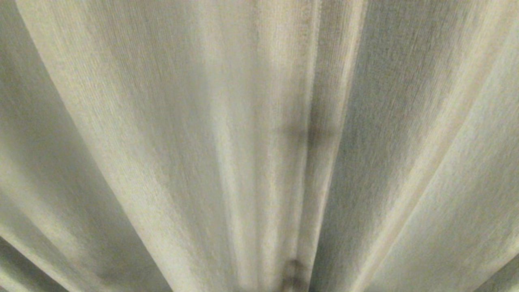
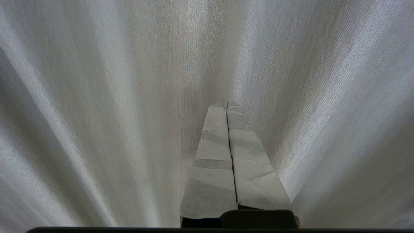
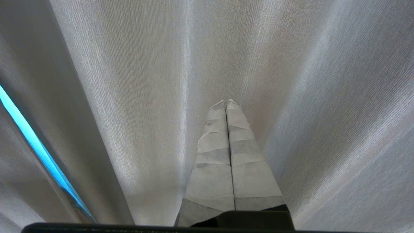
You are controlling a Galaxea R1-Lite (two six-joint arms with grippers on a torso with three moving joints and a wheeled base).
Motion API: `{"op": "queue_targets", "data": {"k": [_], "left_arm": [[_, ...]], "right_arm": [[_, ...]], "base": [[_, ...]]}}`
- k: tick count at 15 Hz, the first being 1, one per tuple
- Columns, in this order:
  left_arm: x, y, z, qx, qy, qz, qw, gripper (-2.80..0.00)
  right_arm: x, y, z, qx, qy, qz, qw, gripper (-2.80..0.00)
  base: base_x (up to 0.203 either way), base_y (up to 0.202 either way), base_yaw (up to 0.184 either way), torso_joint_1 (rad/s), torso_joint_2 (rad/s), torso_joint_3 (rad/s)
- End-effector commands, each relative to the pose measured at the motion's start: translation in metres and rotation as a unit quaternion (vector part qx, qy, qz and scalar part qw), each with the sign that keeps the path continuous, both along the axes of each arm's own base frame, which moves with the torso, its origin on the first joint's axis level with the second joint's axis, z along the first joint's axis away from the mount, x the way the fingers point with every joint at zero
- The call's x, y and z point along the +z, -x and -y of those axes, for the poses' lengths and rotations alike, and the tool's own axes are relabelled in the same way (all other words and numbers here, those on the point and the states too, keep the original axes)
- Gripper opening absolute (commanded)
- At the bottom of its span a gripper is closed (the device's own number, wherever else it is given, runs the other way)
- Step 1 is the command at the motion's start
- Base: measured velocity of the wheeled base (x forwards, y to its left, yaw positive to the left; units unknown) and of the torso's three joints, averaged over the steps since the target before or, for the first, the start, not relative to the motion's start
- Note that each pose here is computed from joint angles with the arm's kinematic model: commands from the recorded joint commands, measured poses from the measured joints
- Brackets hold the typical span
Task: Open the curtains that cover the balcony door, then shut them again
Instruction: Pull the outer curtains open on both sides
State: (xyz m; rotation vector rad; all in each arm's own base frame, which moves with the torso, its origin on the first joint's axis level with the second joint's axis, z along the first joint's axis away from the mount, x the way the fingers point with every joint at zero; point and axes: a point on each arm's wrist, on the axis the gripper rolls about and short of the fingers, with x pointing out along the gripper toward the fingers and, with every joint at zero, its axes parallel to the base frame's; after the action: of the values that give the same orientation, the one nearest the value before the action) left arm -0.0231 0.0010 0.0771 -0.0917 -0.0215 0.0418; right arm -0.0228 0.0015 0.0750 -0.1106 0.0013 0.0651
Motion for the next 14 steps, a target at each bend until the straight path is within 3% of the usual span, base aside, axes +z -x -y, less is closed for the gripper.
{"op": "queue_targets", "data": {"k": [1, 14], "left_arm": [[0.0001, -0.0002, 0.0, 0.0, 0.0, -0.001, 1.0, -2.8], [0.0002, -0.0004, 0.0, 0.0, 0.0, -0.002, 1.0, -2.8]], "right_arm": [[0.0, 0.0, 0.0, 0.001, 0.001, 0.0, 1.0, -2.8], [0.0, 0.0, 0.0, 0.001, 0.001, 0.0, 1.0, -2.8]], "base": [[0.0, 0.0, 0.0, 0.0, 0.0, 0.0], [0.0, 0.0, 0.0, 0.0, 0.0, 0.0]]}}
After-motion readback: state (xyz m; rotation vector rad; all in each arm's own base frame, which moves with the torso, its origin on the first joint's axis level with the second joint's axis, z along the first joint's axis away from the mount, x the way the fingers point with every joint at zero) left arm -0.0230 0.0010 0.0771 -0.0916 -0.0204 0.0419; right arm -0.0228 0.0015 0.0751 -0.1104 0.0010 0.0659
